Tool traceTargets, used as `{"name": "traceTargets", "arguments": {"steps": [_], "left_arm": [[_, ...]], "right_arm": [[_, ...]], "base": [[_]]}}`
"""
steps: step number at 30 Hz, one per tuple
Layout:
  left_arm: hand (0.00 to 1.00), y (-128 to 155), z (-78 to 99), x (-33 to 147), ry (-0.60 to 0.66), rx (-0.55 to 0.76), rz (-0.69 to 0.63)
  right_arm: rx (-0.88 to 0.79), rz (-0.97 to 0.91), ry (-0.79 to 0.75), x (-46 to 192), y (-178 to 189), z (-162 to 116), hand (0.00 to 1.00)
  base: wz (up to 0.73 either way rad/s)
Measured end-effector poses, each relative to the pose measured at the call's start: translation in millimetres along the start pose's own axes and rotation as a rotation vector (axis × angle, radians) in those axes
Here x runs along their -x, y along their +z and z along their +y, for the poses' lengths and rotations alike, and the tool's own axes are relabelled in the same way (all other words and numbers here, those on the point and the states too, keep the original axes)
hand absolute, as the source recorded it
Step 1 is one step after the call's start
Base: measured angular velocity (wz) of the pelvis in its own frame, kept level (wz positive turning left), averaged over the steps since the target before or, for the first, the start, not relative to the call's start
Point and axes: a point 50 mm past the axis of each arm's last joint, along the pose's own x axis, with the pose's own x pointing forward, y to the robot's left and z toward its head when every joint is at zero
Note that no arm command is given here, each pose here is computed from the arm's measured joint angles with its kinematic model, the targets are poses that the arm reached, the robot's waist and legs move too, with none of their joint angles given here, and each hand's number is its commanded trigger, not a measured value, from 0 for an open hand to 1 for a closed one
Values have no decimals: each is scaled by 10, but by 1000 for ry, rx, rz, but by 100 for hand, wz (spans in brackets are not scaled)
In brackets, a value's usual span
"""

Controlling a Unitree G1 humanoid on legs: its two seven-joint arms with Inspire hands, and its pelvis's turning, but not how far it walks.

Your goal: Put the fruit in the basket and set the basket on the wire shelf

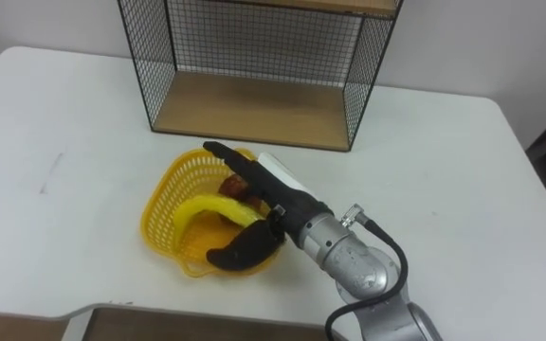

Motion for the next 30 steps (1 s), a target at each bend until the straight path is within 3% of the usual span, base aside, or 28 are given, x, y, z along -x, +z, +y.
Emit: {"name": "traceTargets", "arguments": {"steps": [8,15,20,23,30], "left_arm": [[0,-135,15,5,48,118,49],[0,-441,89,57,213,484,158],[0,-579,279,120,456,754,225],[0,-661,480,211,674,968,252],[0,-498,931,456,1073,1133,129]], "right_arm": [[-8,-9,-72,23,-10,-23,0],[-142,-109,-292,109,105,-275,0],[-170,-186,-495,223,197,-513,0],[-264,-200,-595,283,182,-583,0],[-278,-209,-761,471,150,-727,0]], "base": [[0],[3],[1],[0],[-1]]}}
